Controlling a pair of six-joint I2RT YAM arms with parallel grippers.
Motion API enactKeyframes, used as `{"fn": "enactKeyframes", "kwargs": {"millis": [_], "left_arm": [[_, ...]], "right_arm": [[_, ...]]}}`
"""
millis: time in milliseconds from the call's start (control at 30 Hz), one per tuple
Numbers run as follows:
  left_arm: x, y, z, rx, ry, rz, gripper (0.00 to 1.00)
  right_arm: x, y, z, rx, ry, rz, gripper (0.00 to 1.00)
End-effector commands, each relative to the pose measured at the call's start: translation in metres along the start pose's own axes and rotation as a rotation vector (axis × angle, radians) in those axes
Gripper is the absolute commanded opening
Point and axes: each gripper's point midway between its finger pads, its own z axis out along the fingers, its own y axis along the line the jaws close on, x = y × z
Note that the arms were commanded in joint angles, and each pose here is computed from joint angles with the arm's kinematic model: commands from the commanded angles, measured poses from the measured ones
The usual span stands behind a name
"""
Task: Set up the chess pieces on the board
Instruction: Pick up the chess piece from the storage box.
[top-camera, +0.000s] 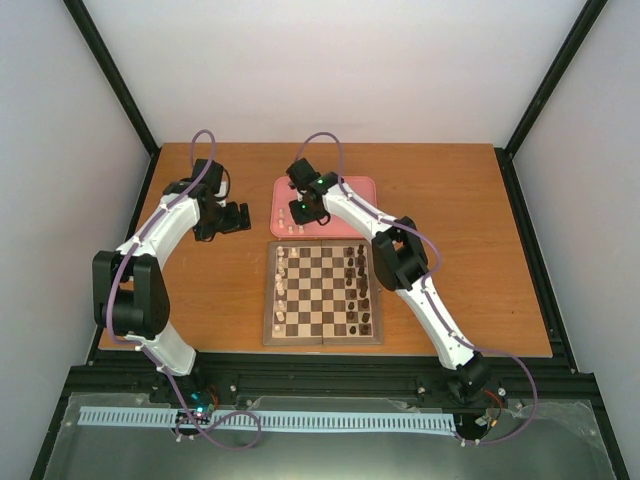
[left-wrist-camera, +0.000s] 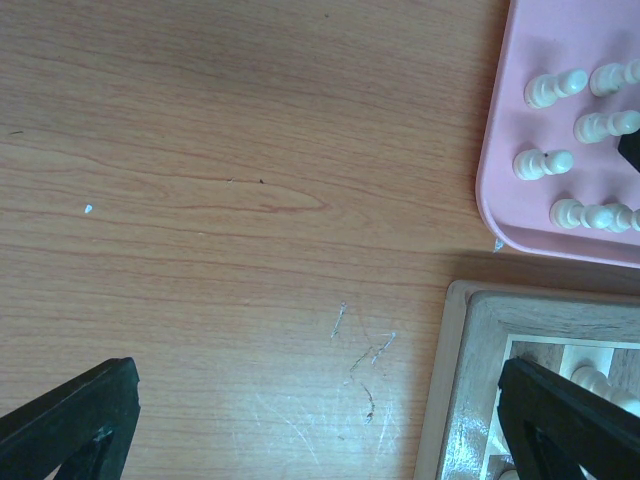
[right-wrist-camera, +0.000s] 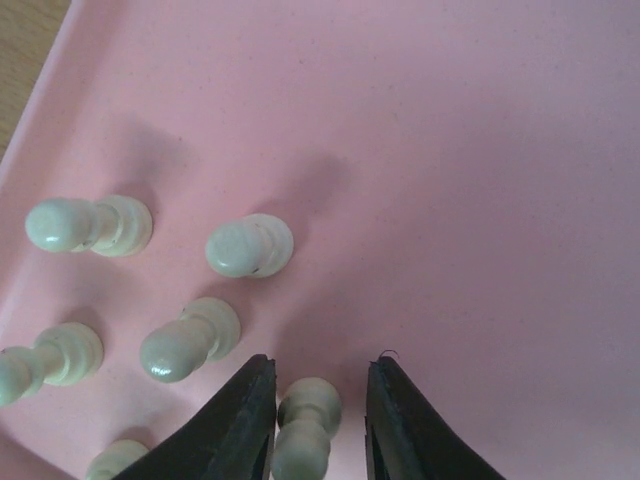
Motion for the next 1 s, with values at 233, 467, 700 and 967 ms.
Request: {"fn": "enactKeyframes", "kwargs": {"millis": [233,467,700,967], "left_arm": [[-0.010,-0.007,-0.006,0.012,-0.022,0.030,1.00],[-0.010,-0.007,-0.008,0.015,-0.028,0.029,1.00],[-0.009,-0.006,-0.011,0.012,-0.034,0.027,1.00],[-0.011,-0.007,-0.016,0.018,-0.051,0.024,1.00]], "right_arm": [[-0.019,-0.005,-0.001,0.001,-0.058,0.012,0.08],[-0.037,-0.007,-0.030,0.019,-0.117,-0.004,0.03],[-0.063,-0.002,-0.108,0.018,-0.217,-0.012,0.03],[0.004,0.022,-0.149,0.026,-0.122,-0.074,0.03]]}}
